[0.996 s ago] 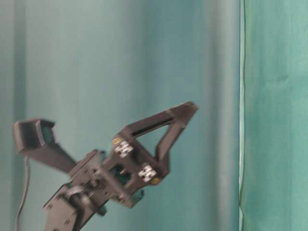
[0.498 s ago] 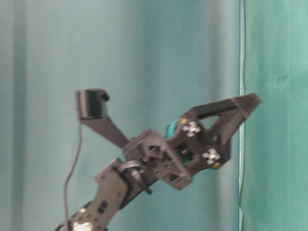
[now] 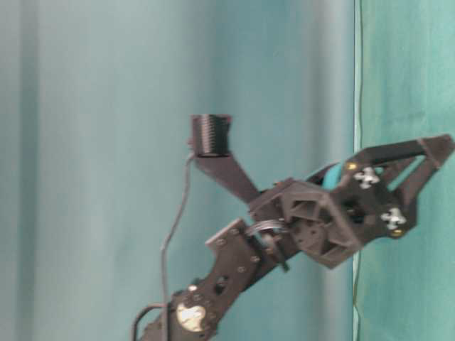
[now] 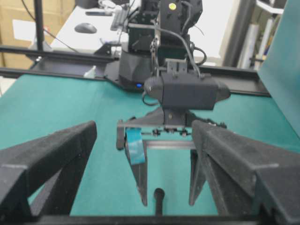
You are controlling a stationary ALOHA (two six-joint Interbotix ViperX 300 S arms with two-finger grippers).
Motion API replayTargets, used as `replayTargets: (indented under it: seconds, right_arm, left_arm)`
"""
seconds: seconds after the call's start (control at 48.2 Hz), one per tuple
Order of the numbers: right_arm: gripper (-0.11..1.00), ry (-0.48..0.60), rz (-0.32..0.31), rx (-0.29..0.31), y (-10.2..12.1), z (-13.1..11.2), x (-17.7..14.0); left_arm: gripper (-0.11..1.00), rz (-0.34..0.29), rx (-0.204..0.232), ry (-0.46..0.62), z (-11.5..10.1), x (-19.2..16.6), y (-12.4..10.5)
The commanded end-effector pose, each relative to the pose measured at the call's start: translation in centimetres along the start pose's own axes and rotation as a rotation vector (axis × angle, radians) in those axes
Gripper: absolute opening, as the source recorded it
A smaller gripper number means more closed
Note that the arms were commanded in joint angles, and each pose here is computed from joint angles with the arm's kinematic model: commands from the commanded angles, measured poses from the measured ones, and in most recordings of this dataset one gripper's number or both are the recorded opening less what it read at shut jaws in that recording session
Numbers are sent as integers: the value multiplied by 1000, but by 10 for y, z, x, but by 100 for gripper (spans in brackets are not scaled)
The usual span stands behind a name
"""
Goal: Peel off the Velcro with your right arm.
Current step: 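Close the left gripper on the strip's left end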
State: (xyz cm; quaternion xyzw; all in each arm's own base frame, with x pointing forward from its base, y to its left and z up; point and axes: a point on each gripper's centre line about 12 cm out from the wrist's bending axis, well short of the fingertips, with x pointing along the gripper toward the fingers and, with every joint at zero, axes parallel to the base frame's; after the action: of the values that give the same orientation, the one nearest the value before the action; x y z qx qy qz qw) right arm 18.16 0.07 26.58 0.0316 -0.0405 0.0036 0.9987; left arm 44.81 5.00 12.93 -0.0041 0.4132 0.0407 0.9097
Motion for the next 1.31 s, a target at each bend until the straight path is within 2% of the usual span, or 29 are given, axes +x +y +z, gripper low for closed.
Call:
replayTargets:
  seconds: [0.0, 0.456, 0.85, 0.954, 1.162, 1.203, 1.286]
  right_arm:
    - [69, -11, 1, -1, 0, 3, 2]
    - [69, -11, 1, -1, 0, 0, 0]
    - [69, -8, 0, -2, 0, -2, -1]
    - [69, -9, 1, -1, 0, -2, -1]
    - [69, -8, 1, -1, 0, -2, -1]
    - [69, -8, 1, -1, 0, -2, -1]
    - [69, -9, 1, -1, 0, -2, -1]
  left_arm:
    - [93, 8, -4, -46, 13, -2, 4]
    - [92, 10, -9, -26, -1, 22, 6]
    - [89, 4, -2, -21, -2, 24, 2]
    - [72, 2, 0, -18, -3, 24, 0]
    - [16, -9, 13, -5, -5, 24, -7]
    - [10, -10, 14, -2, -5, 23, -8]
    - [10, -13, 15, 3, -4, 20, -9]
